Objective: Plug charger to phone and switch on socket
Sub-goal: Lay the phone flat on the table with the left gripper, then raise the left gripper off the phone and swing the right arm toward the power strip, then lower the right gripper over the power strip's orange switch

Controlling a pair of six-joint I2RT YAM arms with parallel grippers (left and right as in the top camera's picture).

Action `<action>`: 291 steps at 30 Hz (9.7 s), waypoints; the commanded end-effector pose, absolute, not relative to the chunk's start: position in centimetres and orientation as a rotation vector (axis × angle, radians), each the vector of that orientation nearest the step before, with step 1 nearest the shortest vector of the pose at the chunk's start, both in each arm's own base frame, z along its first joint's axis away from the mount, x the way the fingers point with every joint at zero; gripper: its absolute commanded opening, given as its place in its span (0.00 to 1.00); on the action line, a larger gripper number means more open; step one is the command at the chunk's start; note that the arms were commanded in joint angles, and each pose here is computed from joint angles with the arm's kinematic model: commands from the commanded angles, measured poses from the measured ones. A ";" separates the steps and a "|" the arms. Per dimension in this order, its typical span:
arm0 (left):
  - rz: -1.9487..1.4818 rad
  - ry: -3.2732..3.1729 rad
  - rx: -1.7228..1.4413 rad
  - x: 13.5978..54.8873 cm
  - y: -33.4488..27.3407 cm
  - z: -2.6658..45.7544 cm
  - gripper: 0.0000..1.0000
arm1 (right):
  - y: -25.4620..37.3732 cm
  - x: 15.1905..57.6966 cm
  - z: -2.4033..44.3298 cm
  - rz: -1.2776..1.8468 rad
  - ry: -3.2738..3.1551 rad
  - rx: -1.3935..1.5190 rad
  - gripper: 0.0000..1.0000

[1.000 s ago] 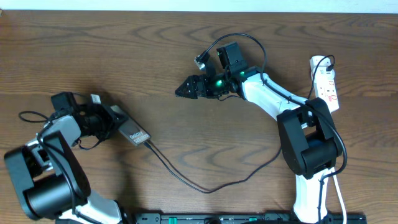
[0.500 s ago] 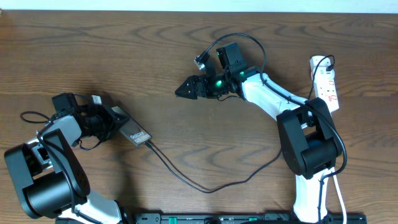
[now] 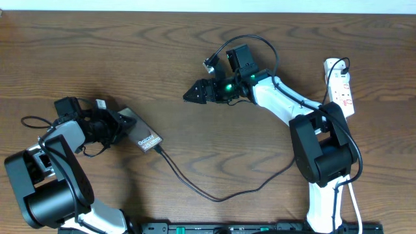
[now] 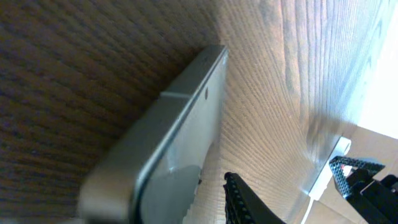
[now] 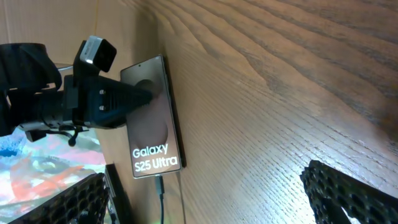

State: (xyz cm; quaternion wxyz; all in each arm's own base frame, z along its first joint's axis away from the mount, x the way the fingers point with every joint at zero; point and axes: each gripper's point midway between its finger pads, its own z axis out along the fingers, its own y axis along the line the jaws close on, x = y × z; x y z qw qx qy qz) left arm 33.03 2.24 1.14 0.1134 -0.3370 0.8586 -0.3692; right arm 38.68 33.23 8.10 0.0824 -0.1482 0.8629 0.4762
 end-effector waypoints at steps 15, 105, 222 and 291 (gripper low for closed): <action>-1.099 2.538 -0.999 32.5 1.9 1.0 0.38 | 33.1 38.9 8.2 1.419 2.564 -0.461 0.99; -0.952 2.756 -1.296 26.9 1.7 -1.2 0.47 | 33.0 38.8 8.1 1.417 2.570 -0.465 0.99; -0.346 2.294 -0.475 37.1 -1.2 27.0 0.91 | -17.5 43.6 15.3 0.739 2.429 0.261 0.99; -0.332 2.361 -0.496 35.9 -1.2 25.7 0.91 | -12.5 47.6 7.4 0.639 2.655 0.351 0.99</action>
